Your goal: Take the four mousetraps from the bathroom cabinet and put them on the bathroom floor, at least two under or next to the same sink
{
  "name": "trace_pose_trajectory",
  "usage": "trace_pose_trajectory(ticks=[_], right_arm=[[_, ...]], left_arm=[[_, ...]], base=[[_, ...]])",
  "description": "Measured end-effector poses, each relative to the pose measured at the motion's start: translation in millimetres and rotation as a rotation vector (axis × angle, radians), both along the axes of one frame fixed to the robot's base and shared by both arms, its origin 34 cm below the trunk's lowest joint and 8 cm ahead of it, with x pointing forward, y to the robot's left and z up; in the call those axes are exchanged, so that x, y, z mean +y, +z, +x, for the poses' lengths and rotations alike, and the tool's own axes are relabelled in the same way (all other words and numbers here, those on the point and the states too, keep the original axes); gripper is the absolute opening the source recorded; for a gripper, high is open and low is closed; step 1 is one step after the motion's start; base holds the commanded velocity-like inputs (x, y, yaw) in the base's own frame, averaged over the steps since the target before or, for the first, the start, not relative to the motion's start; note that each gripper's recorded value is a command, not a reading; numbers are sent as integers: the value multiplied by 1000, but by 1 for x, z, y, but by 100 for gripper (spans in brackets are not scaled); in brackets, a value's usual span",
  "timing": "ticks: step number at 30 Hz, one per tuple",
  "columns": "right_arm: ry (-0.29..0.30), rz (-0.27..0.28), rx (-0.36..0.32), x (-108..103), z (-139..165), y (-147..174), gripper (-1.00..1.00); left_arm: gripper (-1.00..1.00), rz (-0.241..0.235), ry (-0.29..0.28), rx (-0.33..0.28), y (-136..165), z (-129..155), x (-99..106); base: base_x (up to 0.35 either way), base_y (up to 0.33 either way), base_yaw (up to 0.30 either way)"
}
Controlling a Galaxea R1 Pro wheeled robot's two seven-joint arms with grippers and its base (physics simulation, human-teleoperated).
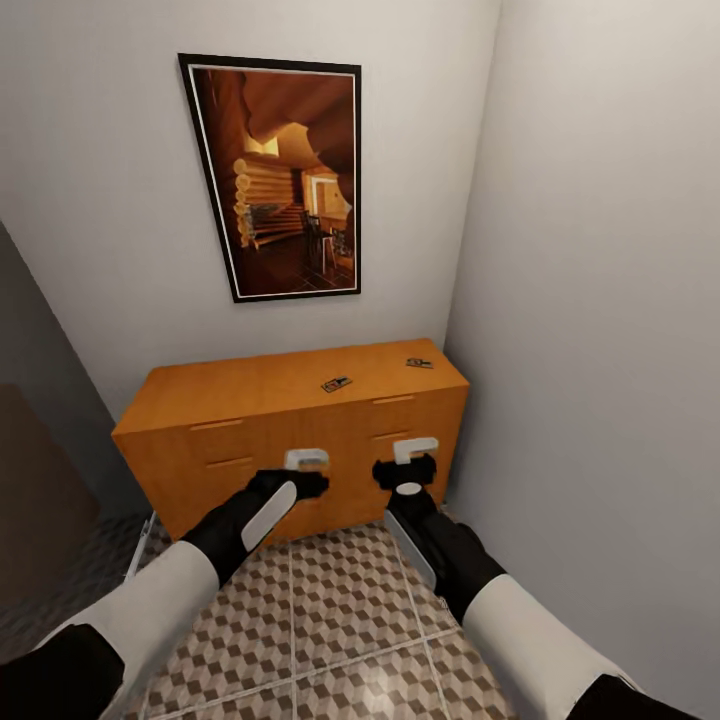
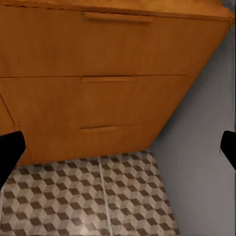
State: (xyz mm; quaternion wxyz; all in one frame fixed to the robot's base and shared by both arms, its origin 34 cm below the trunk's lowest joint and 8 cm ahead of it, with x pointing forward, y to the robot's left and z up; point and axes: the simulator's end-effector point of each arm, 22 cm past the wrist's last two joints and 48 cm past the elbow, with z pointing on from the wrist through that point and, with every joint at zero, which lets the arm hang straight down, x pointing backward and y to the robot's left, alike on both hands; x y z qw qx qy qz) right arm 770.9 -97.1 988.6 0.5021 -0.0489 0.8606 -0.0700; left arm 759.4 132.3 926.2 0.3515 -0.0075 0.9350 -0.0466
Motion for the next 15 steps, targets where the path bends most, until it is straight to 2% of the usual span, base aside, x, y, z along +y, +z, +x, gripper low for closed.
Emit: trace_pose_trajectory(ticks=[4,9,10,15], right_arm=[[-13,26,-37,1,26,37,100],[-19,53,-58,1,56,82,100],[-23,55,-50,-1,66,95,100],[-43,80,-39,-8,94,135,100]], left_arm=[[100,22,77,-86,60,43,17],[100,14,167,-182,134,87,40],[100,10,198,-204,156,100,50],[100,17,273,-221,199,127,79]], base=[[0,0,0],[0,0,0],[0,0,0],[0,0,0]])
